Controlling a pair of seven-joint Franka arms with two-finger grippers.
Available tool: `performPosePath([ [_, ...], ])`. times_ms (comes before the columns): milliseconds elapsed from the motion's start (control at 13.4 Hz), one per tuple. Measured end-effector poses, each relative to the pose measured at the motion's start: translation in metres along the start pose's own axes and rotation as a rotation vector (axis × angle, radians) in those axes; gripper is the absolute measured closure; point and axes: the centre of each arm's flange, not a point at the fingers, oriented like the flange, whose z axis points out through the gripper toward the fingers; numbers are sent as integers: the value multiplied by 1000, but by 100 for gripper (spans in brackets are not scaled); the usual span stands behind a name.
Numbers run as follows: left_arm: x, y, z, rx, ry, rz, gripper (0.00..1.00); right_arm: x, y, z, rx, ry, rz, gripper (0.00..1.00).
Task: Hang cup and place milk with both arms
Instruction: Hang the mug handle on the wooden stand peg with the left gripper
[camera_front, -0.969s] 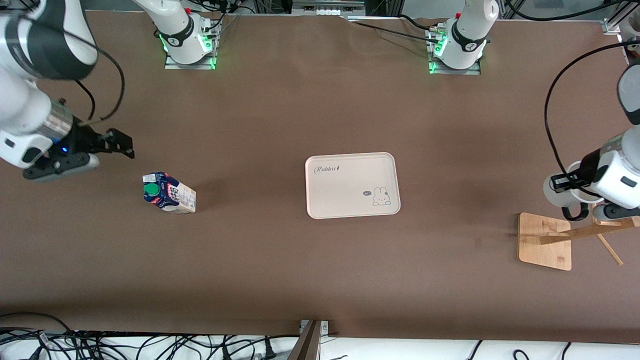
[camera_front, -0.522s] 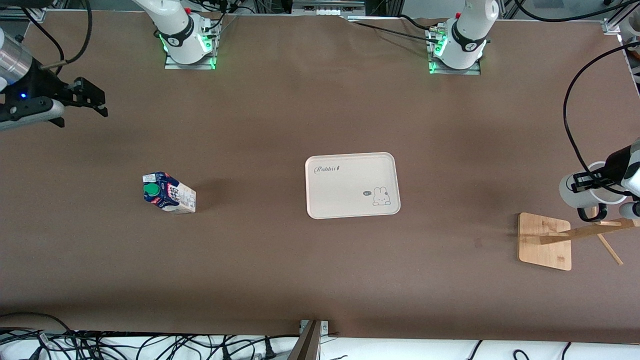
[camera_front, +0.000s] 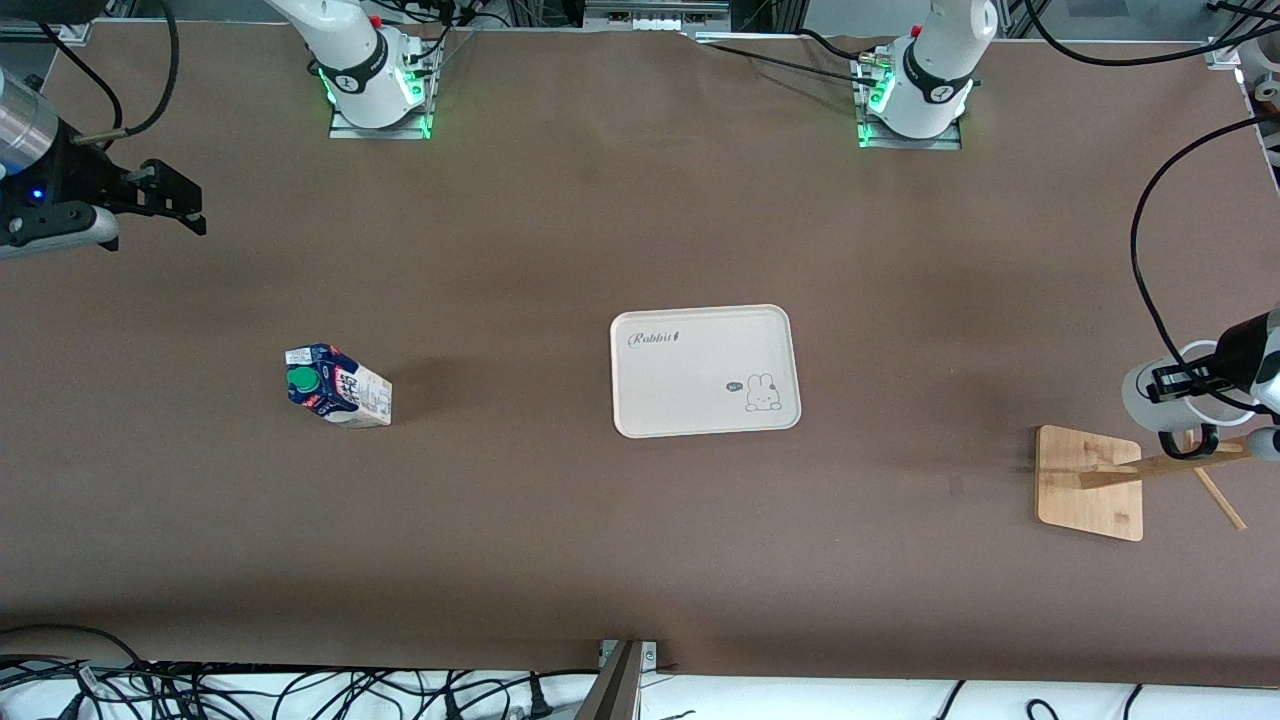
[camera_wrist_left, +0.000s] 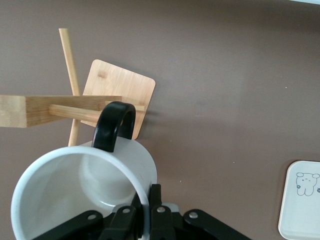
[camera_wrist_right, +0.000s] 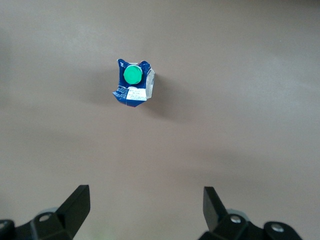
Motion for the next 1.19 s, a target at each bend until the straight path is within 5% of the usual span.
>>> performPosePath([
  [224,1,-16,1,-1,-1,-22,87,9,9,10,-1,-3,14,0],
  [894,-12,53,-23,-31,3,85,1,9,13,8,-3,11,20,0],
  [1193,-48,127,-49,-17,-37,206,0,8,20,9,-1,10,32,0],
])
